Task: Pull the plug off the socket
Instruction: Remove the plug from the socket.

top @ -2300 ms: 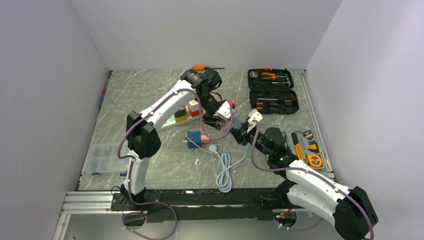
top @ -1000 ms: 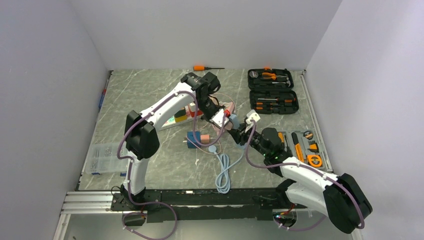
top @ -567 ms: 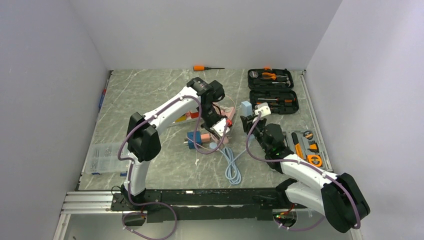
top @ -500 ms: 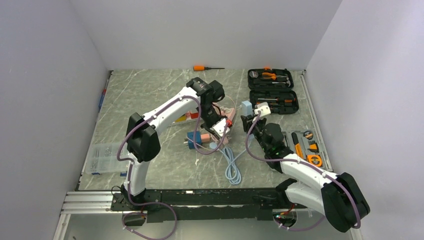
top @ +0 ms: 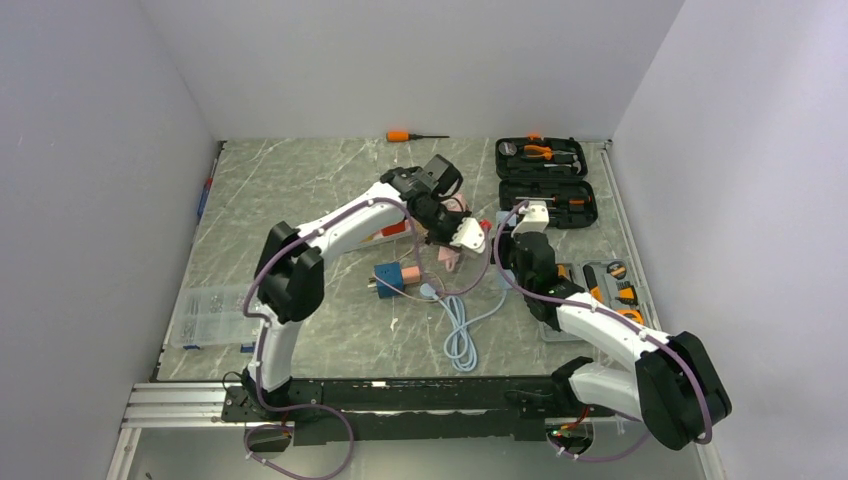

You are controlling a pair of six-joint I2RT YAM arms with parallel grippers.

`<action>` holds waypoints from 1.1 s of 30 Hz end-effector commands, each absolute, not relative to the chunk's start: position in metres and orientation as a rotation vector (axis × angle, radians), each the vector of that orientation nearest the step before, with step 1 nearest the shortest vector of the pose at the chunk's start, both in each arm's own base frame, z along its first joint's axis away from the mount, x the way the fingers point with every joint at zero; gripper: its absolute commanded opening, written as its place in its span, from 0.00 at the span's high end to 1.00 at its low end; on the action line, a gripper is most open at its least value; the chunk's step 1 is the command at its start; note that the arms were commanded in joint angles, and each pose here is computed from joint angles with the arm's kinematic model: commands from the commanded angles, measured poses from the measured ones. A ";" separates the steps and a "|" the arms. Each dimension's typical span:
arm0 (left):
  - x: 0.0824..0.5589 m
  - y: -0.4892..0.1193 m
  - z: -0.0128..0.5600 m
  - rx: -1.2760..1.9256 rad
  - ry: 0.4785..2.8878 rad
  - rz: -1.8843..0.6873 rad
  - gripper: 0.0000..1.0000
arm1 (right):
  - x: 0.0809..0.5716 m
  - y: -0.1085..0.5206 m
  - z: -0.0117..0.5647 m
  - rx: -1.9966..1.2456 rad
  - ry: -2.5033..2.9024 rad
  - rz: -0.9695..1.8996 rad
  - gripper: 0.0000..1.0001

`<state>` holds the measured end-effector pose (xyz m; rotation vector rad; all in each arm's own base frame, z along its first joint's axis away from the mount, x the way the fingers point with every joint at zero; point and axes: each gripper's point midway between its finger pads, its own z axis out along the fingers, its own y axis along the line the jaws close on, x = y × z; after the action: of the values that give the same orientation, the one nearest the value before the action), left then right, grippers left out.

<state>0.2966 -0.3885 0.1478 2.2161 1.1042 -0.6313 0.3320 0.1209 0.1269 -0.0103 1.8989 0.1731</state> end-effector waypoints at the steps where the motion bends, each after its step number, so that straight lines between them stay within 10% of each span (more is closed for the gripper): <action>1: 0.360 -0.420 0.162 2.038 1.138 -0.459 0.98 | 0.326 0.126 0.123 0.141 1.943 0.285 0.48; 19: 0.473 -0.397 0.088 1.830 1.565 -0.044 0.94 | 0.318 0.113 0.157 0.256 1.830 0.384 0.28; 22: 0.485 -0.392 0.093 1.759 1.614 -0.004 0.78 | 0.317 0.113 0.161 0.250 1.832 0.383 0.27; 25: 0.489 -0.383 0.107 1.617 1.715 -0.038 0.26 | 0.314 0.117 0.167 0.220 1.842 0.396 0.27; 29: 0.473 -0.368 0.130 1.568 1.774 -0.122 0.02 | 0.303 0.120 0.181 0.201 1.822 0.453 0.28; 33: 0.439 -0.359 0.169 1.554 1.790 -0.250 0.01 | 0.295 0.130 0.173 0.146 1.868 0.501 0.27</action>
<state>0.4694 -0.3733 0.0894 1.6450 1.7747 -0.1595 0.2971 0.1148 0.1560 0.1966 1.8745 0.4172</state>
